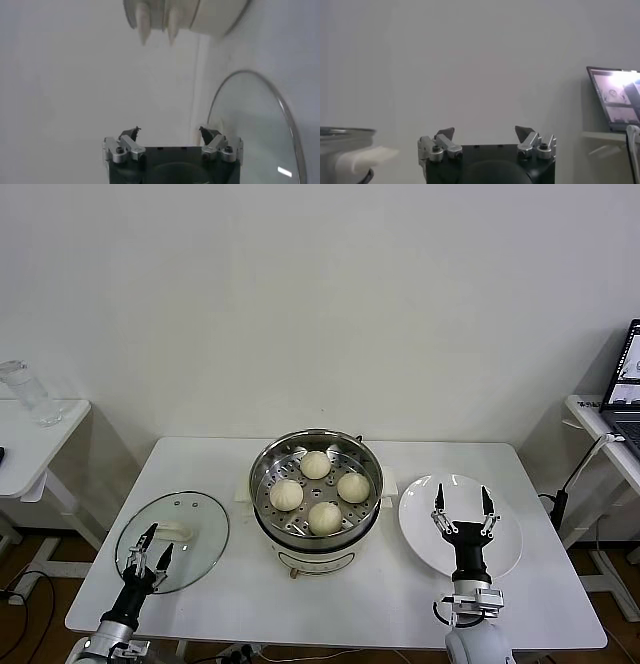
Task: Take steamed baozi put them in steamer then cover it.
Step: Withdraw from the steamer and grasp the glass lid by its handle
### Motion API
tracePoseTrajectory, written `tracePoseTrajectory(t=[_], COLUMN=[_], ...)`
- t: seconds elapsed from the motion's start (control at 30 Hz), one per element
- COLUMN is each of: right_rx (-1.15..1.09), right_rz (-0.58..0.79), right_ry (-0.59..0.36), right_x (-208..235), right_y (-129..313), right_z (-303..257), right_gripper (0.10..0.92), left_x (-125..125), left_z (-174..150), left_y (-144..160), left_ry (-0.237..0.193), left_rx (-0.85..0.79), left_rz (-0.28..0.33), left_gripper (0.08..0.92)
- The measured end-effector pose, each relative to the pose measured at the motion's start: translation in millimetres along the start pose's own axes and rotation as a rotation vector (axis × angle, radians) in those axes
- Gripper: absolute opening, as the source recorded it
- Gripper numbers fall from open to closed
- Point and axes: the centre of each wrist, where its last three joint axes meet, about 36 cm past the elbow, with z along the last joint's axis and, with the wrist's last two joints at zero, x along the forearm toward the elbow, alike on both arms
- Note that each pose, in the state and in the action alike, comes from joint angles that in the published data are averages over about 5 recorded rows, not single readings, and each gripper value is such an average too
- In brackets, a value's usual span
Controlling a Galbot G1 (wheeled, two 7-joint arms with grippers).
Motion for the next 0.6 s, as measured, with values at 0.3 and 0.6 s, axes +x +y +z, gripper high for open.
tracePoseTrajectory(t=[0.3, 0.6], right_rx=[0.008, 0.019], right_rz=[0.003, 0.005], right_ry=[0.002, 0.006], right_x=[3.8, 8.1], right_y=[-1.1, -4.5], right_z=[1.3, 5.7], right_gripper=[0.823, 0.823], left_x=[-18.5, -35.1], left_z=[10.7, 17.1], left_y=[-8.9, -12.0], left_ry=[0.023, 0.045], left_rx=[-0.014, -0.021], left_rz=[0.008, 0.006], left_gripper=[0.823, 0.823])
